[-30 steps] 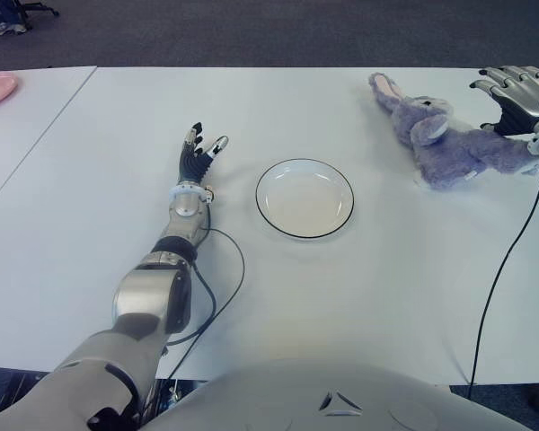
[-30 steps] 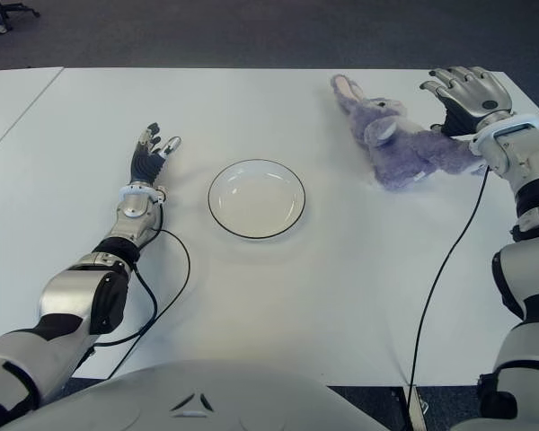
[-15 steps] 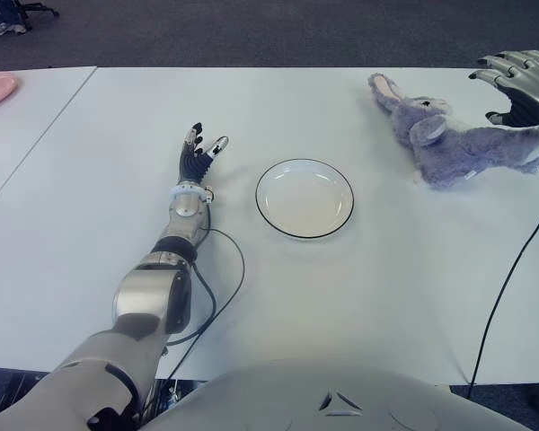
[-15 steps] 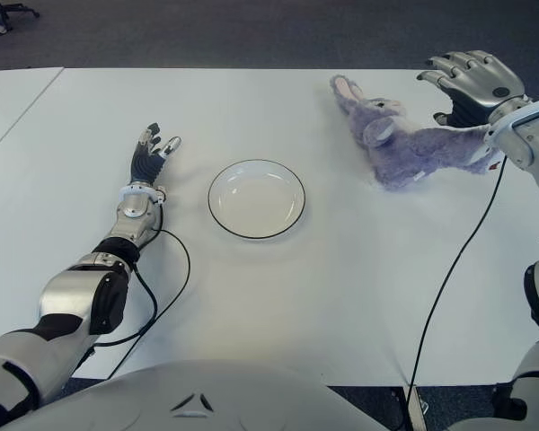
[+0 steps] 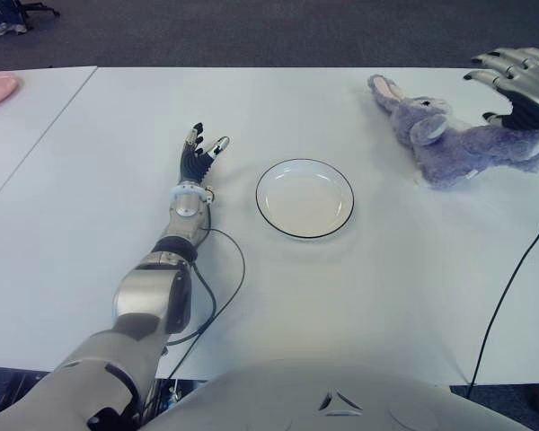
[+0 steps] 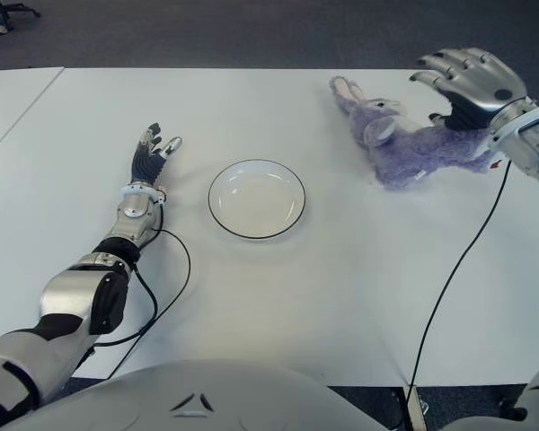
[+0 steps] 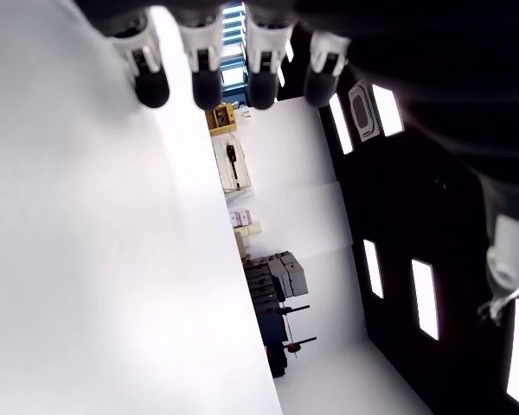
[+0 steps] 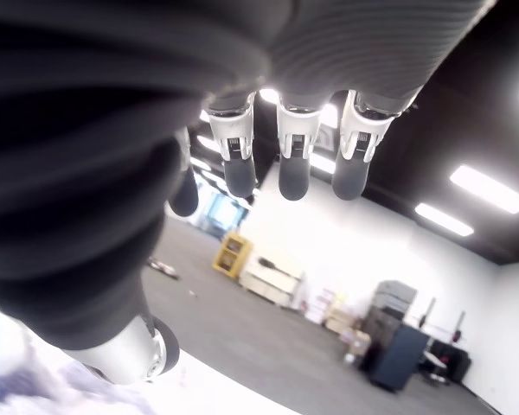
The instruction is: Put the doll into the plate.
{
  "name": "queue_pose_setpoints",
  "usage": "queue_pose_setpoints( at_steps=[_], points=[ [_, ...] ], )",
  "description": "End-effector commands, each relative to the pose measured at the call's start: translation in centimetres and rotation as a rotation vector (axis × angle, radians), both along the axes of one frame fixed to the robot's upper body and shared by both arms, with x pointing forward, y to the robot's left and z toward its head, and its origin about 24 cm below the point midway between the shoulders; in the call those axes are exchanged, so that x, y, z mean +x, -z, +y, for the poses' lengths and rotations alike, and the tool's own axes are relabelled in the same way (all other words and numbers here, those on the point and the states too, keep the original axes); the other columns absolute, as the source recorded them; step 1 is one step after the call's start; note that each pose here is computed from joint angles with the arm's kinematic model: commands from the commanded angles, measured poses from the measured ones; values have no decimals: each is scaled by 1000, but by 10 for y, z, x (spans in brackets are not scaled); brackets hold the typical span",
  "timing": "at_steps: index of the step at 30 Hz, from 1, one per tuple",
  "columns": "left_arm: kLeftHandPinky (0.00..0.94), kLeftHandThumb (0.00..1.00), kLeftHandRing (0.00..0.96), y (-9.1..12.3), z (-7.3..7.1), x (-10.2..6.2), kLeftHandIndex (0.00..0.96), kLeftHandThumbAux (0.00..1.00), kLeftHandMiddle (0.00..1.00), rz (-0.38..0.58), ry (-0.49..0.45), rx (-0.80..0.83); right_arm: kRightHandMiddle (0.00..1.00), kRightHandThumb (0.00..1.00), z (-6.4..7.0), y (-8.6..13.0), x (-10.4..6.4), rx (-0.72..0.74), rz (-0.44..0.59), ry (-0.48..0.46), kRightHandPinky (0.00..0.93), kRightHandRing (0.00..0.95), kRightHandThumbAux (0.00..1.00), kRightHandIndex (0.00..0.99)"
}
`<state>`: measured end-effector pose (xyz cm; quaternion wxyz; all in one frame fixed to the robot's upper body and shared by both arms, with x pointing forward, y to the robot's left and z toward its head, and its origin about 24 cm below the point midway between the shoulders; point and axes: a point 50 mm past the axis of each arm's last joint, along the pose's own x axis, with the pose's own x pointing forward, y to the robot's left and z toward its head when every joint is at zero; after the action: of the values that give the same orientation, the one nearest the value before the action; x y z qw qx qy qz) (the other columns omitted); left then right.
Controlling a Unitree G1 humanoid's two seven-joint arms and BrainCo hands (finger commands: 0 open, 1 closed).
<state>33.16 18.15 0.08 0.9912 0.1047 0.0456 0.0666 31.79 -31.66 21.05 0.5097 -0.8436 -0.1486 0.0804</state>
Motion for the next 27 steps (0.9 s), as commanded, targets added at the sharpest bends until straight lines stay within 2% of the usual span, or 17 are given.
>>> queue_pose_setpoints(
  at_steps=[1, 16, 27],
  points=[
    [56, 0, 58, 88, -6, -74, 29, 493, 66, 426, -27, -20, 46, 371, 9, 8, -8, 13, 57, -46, 106, 54, 780, 120],
    [52, 0, 57, 88, -6, -74, 28, 503, 65, 422, -29, -18, 42, 291, 18, 8, -11, 19, 88, -73, 101, 53, 786, 108],
    [51, 0, 51, 88, -4, -74, 23, 507, 63, 425, -28, -17, 36, 285, 20, 6, -13, 13, 98, -72, 110, 53, 795, 99]
  ],
)
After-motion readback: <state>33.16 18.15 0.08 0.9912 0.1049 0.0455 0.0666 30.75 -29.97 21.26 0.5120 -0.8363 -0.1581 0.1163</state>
